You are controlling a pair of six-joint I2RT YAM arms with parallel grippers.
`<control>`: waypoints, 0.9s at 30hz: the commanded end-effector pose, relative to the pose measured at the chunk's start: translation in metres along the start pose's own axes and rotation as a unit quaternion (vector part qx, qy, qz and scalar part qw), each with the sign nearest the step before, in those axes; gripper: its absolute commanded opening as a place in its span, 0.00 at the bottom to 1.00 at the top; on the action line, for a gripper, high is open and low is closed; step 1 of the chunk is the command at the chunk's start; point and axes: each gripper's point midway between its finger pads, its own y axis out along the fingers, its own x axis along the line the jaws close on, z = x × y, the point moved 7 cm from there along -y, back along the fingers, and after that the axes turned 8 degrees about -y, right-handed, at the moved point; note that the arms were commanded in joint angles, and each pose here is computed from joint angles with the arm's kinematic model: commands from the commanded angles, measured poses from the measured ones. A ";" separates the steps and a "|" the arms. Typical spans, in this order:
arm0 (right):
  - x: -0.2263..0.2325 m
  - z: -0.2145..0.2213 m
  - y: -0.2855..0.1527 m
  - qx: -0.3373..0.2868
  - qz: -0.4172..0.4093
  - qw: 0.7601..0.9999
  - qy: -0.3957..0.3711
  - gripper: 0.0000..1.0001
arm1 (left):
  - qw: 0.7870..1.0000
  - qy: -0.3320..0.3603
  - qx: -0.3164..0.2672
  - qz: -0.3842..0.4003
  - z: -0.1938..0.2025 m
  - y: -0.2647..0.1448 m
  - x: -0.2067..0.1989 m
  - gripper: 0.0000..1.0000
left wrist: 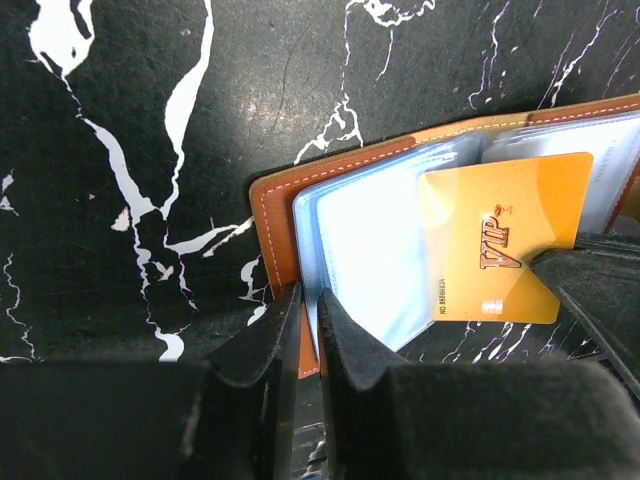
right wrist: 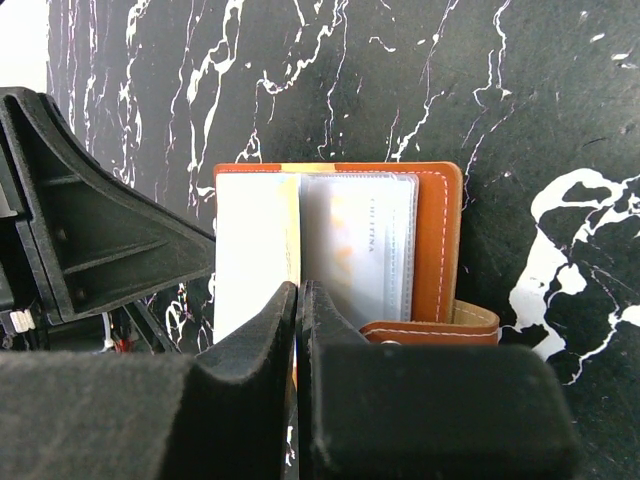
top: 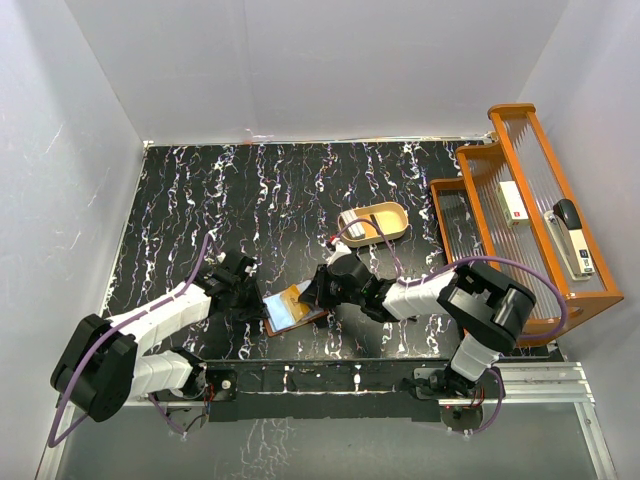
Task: Put the credit cards into the card holder
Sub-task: Insert the credit card into the card holder.
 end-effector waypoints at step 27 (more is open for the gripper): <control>-0.002 -0.010 -0.009 0.008 0.044 0.997 -0.058 0.29 | 0.999 0.005 0.046 0.028 0.006 0.002 -0.010 0.15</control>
